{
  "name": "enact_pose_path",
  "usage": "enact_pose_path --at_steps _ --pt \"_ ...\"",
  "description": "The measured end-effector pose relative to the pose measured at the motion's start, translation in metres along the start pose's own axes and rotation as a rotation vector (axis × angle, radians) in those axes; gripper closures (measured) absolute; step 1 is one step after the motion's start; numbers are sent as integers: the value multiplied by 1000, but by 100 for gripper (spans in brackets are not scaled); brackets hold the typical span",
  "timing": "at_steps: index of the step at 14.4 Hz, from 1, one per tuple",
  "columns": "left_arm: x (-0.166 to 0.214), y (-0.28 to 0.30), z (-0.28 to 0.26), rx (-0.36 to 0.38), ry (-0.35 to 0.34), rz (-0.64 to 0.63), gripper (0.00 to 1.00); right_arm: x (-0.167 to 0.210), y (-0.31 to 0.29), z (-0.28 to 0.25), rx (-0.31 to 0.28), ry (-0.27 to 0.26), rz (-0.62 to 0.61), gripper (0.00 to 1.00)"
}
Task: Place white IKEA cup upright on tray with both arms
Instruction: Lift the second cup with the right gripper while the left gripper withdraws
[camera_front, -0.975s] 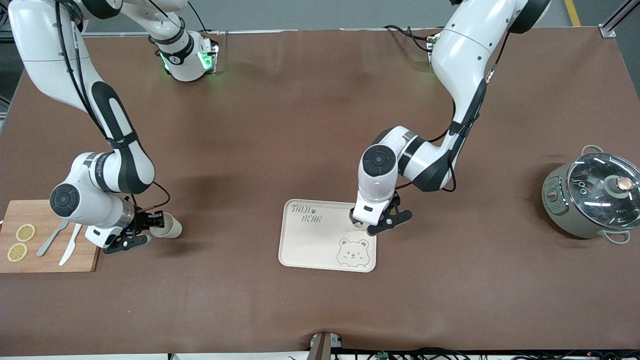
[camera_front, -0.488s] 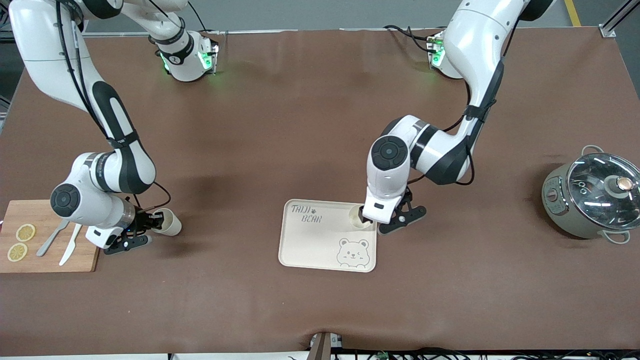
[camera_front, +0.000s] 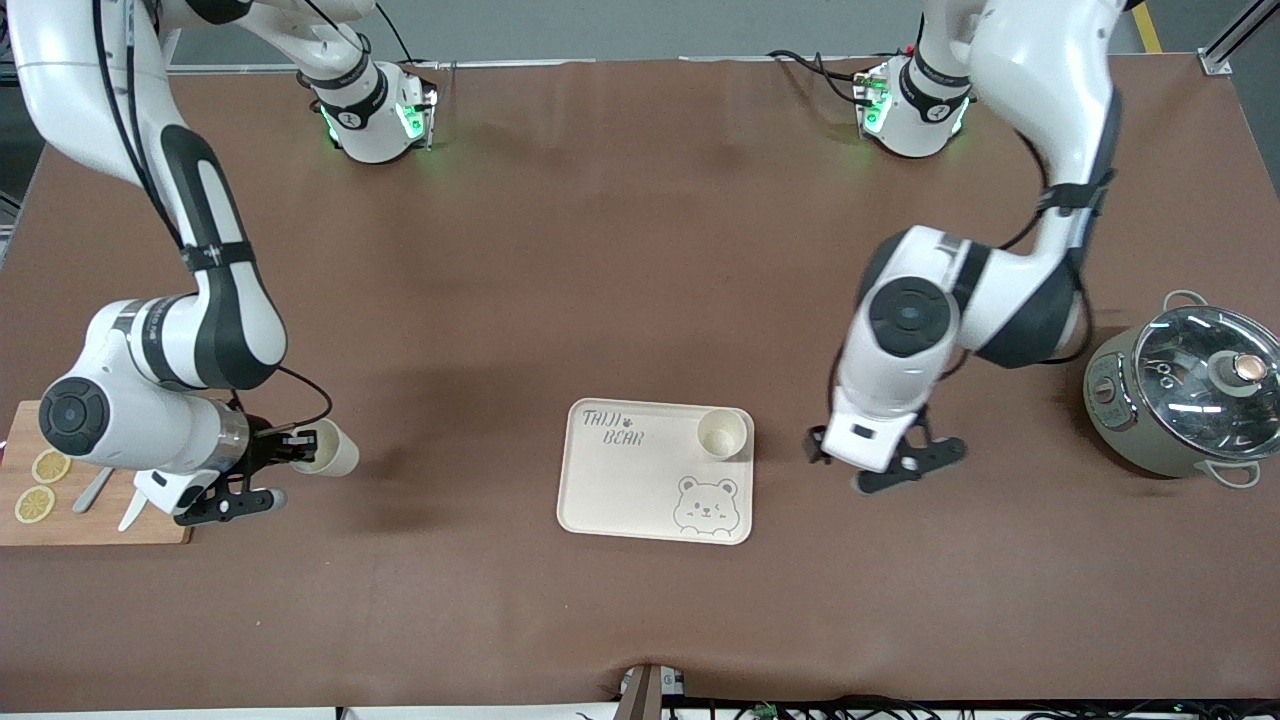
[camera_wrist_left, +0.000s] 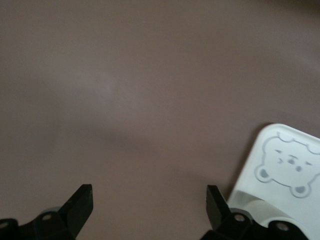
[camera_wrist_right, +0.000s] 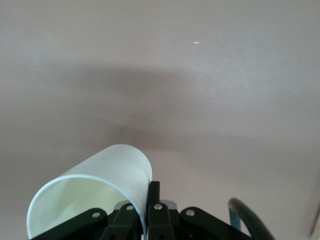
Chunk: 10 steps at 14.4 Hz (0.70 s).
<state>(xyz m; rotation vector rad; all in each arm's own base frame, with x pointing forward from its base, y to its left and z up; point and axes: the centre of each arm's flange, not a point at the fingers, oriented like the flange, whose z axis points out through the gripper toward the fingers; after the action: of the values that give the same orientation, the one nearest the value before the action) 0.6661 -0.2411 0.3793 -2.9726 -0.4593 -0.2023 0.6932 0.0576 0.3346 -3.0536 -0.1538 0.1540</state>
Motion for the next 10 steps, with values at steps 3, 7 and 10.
enact_pose_path --at_steps 3,7,10 --pt "32 -48 -12 0 6 14 0 -1 -80 -28 19 11 139 96" --pt "57 -99 -29 -22 -4 166 0 -8 -153 -36 42 26 292 96" --pt "71 -152 -48 -35 -53 273 0 -12 -211 -33 90 73 376 96"
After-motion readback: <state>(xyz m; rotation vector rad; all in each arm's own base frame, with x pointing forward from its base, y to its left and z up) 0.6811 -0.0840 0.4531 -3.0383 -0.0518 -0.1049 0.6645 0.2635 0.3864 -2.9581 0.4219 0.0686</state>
